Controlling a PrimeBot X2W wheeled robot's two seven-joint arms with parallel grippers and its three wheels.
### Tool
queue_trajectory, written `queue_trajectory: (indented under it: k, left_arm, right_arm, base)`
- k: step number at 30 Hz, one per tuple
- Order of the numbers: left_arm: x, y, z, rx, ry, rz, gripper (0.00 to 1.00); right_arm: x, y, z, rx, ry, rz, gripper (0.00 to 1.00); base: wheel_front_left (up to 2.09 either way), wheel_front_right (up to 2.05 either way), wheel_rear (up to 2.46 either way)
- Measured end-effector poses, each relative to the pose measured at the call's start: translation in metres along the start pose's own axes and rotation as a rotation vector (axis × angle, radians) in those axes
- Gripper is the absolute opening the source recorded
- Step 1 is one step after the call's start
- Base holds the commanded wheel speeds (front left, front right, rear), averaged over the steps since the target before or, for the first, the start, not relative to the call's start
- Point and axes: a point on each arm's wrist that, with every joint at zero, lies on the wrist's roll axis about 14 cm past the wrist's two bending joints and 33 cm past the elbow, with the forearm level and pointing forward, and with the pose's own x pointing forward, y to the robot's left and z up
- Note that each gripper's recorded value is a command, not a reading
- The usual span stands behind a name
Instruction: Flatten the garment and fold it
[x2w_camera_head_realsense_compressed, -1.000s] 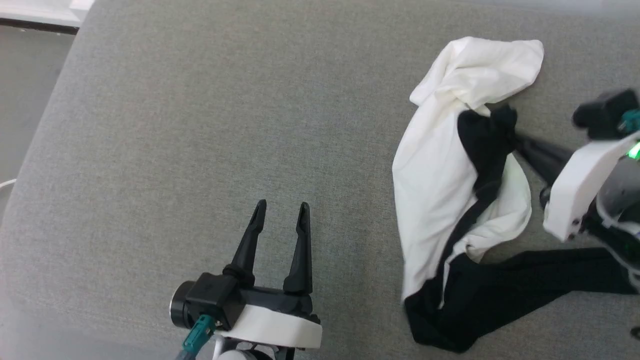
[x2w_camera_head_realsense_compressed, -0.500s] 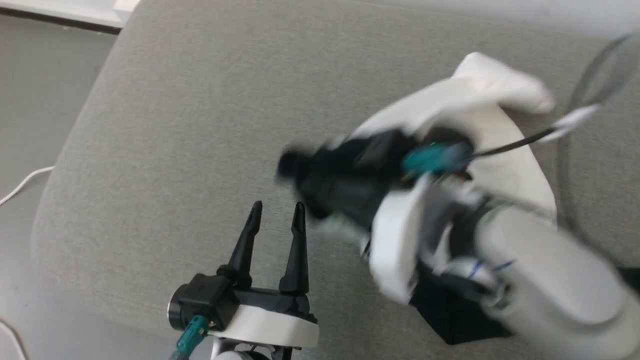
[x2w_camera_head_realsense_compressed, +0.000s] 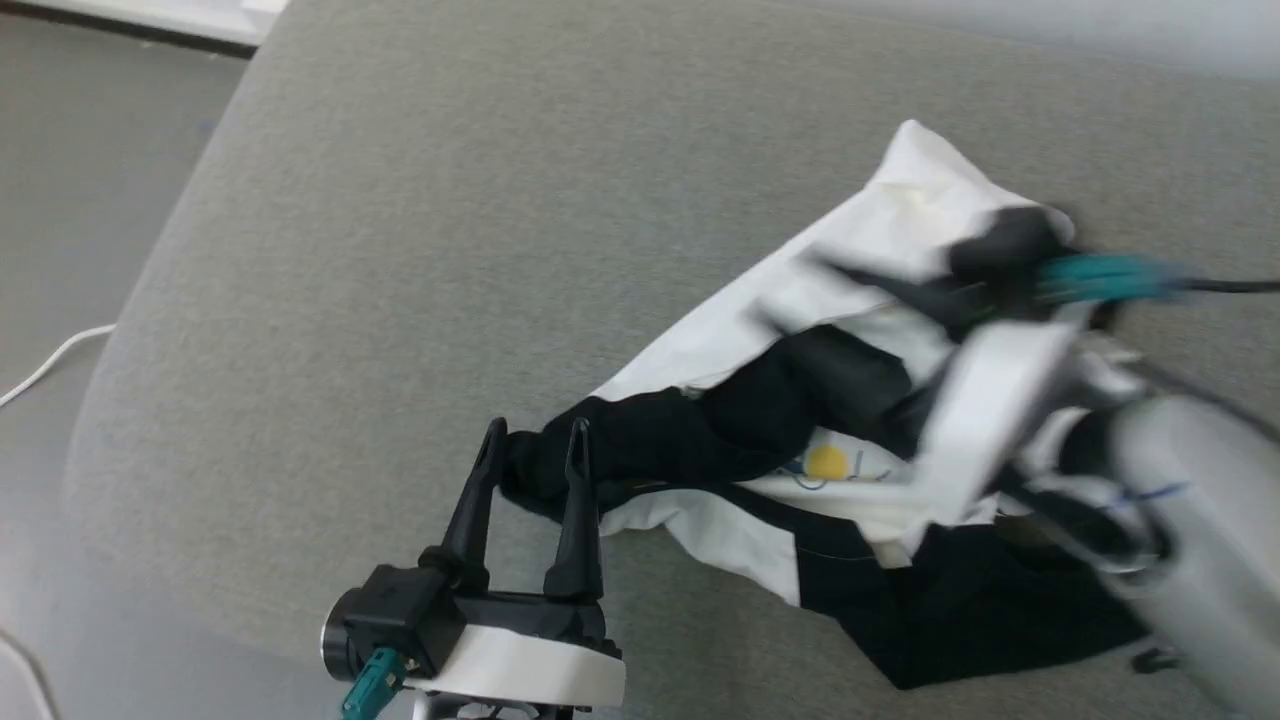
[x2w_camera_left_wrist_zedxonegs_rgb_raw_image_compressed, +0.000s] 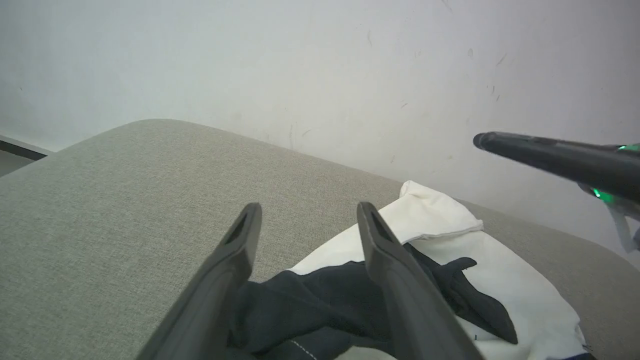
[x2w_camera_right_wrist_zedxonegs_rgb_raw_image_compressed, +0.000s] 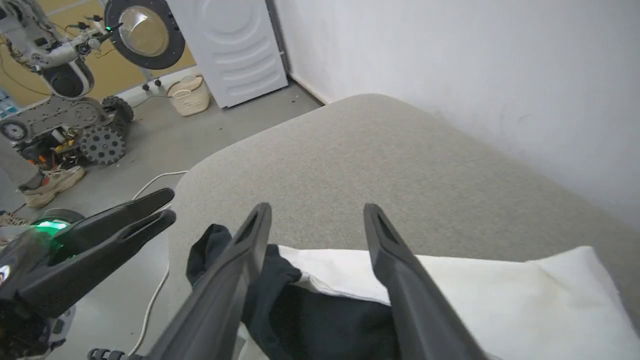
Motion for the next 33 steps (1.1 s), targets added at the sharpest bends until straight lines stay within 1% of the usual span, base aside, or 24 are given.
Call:
queue_trajectory:
  k: [2,3,5,8,10,12,15,18,21,24,26,28,30,32,33]
  left_arm:
    - [0.002,-0.006,-0.001,0.002,0.0,-0.021,1.0]
    - [0.003,-0.009,-0.002,0.001,0.001,-0.034,1.0]
    - [0.005,-0.018,-0.003,0.001,0.0,-0.067,1.0]
    - [0.008,-0.031,-0.003,0.001,-0.003,-0.12,1.0]
    - [0.009,-0.039,-0.004,0.01,-0.001,-0.156,1.0]
    - [0.01,-0.047,-0.006,0.022,0.007,-0.194,1.0]
    - [0.011,-0.061,-0.012,0.056,0.029,-0.259,1.0]
    - [0.011,-0.079,-0.023,0.117,0.075,-0.358,1.0]
    - [0.015,-0.102,-0.034,0.215,0.115,-0.487,1.0]
    - [0.021,-0.117,-0.052,0.341,0.198,-0.604,1.0]
    - [0.023,-0.116,-0.07,0.457,0.283,-0.658,1.0]
    - [0.026,-0.11,-0.085,0.554,0.364,-0.68,1.0]
    - [0.031,-0.105,-0.093,0.605,0.413,-0.676,1.0]
    - [0.039,-0.1,-0.097,0.67,0.435,-0.673,1.0]
    - [0.043,-0.098,-0.098,0.685,0.441,-0.667,1.0]
  right_arm:
    - [-0.026,-0.033,0.02,-0.02,-0.115,-0.126,1.0]
    - [-0.042,-0.048,0.025,-0.017,-0.161,-0.196,1.0]
    - [-0.081,-0.075,0.022,0.004,-0.227,-0.344,1.0]
    - [-0.145,-0.101,0.01,0.009,-0.295,-0.576,1.0]
    - [-0.19,-0.108,0.001,0.007,-0.333,-0.732,1.0]
    - [-0.228,-0.105,-0.01,0.007,-0.349,-0.866,1.0]
    - [-0.265,-0.091,-0.029,0.06,-0.372,-1.008,1.0]
    - [-0.286,-0.079,-0.042,0.087,-0.364,-1.087,1.0]
    - [-0.297,-0.072,-0.04,0.085,-0.385,-1.121,1.0]
    - [-0.307,-0.068,-0.038,0.078,-0.393,-1.15,1.0]
    - [-0.311,-0.067,-0.038,0.079,-0.396,-1.161,1.0]
    - [-0.312,-0.066,-0.04,0.084,-0.389,-1.168,1.0]
    - [-0.312,-0.068,-0.043,0.092,-0.379,-1.17,1.0]
    - [-0.309,-0.07,-0.047,0.103,-0.365,-1.167,1.0]
    - [-0.308,-0.071,-0.048,0.106,-0.36,-1.166,1.0]
  base:
    - [0.0,0.0,0.0]
    - [0.0,0.0,0.0]
    - [0.0,0.0,0.0]
    - [0.0,0.0,0.0]
    - [0.0,0.0,0.0]
    - [0.0,0.0,0.0]
    - [0.0,0.0,0.0]
    - [0.0,0.0,0.0]
    - [0.0,0.0,0.0]
    - [0.0,0.0,0.0]
    - [0.0,0.0,0.0]
    - [0.0,0.0,0.0]
    - [0.0,0.0,0.0]
    - [0.0,0.0,0.0]
    - [0.0,0.0,0.0]
